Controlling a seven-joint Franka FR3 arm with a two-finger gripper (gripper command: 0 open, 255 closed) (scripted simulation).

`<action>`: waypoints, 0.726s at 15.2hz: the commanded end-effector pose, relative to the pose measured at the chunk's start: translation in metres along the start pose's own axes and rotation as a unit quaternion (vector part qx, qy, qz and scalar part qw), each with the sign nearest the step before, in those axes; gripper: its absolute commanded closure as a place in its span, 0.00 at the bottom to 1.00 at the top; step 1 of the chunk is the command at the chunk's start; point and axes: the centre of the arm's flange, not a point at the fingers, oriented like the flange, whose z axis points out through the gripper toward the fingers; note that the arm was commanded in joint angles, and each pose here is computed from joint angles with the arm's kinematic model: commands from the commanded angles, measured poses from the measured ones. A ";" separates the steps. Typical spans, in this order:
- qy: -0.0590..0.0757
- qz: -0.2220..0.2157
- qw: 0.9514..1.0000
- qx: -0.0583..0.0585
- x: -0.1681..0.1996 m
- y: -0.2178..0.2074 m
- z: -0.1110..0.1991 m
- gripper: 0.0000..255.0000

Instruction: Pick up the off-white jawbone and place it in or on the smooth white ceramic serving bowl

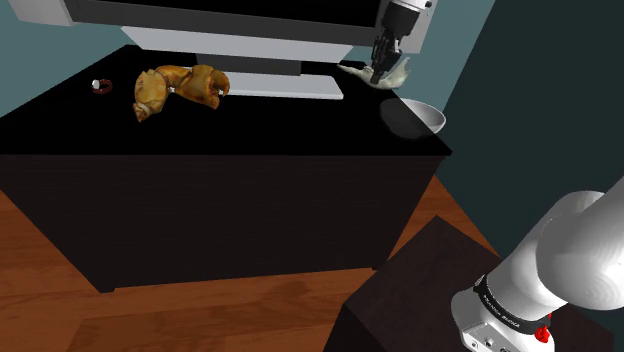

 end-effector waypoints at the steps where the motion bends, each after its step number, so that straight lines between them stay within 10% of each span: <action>1: 0.000 -0.001 1.000 0.000 -0.028 -0.002 -0.002 1.00; 11: 0.000 -0.001 1.000 0.000 -0.158 0.003 -0.014 1.00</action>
